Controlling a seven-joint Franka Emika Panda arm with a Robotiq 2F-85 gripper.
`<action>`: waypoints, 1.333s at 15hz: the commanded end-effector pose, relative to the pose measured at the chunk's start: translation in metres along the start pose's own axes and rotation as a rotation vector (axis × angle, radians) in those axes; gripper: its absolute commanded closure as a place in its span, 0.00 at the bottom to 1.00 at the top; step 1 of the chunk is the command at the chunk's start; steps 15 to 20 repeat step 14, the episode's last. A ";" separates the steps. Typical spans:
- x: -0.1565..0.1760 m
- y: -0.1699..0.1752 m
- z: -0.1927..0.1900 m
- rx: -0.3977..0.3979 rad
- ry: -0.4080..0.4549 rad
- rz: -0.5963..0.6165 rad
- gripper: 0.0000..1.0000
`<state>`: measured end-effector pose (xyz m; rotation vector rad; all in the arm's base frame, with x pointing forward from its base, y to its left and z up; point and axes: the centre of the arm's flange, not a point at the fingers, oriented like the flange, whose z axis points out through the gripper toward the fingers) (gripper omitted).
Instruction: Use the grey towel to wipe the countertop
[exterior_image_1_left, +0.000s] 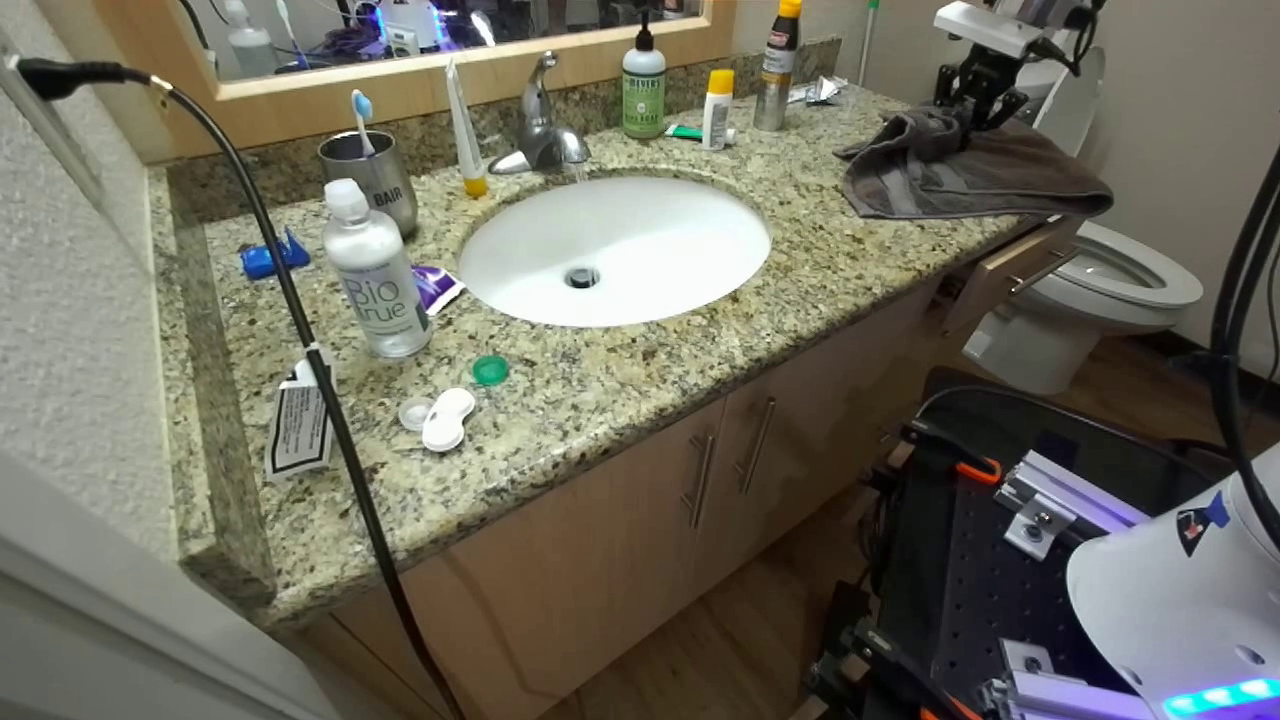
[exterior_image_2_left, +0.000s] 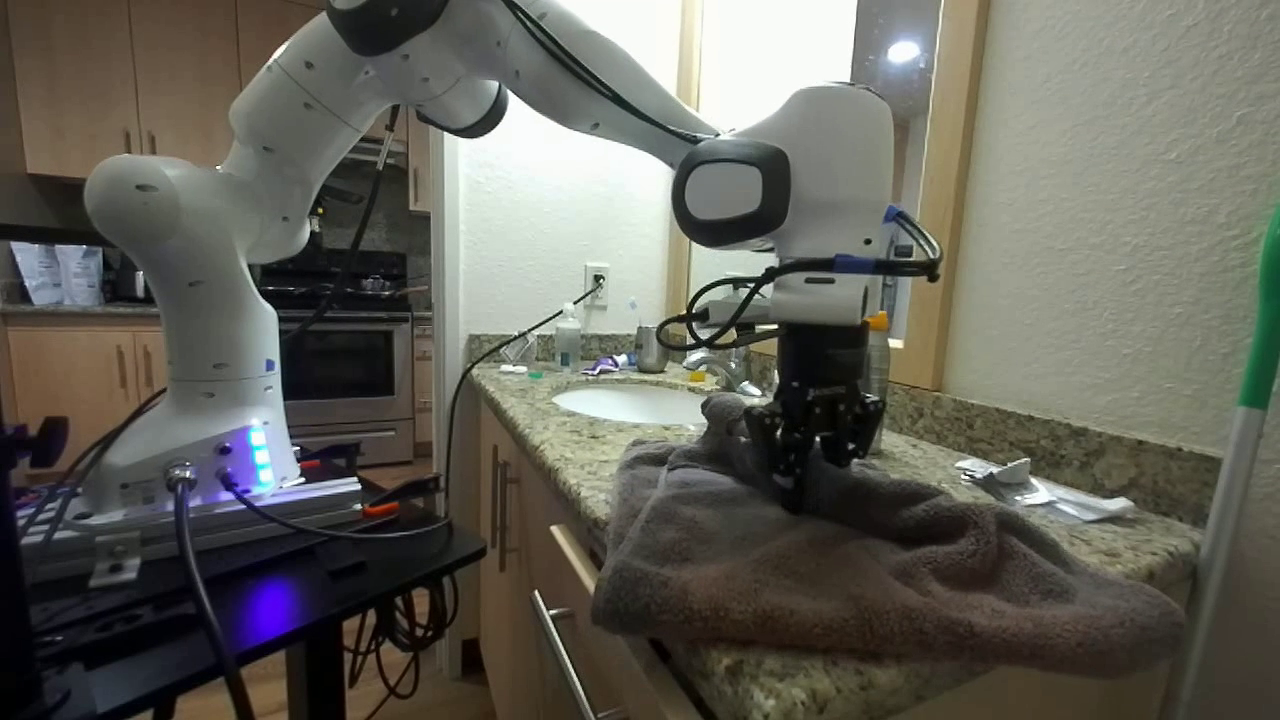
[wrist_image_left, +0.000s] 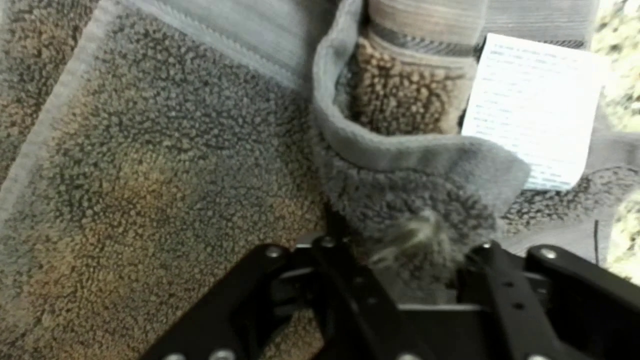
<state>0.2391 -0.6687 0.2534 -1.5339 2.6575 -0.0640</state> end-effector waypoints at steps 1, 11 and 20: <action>-0.009 0.002 -0.024 0.078 -0.177 -0.032 0.24; -0.006 0.063 -0.208 0.159 -0.339 -0.284 0.00; -0.011 0.064 -0.221 0.186 -0.329 -0.323 0.00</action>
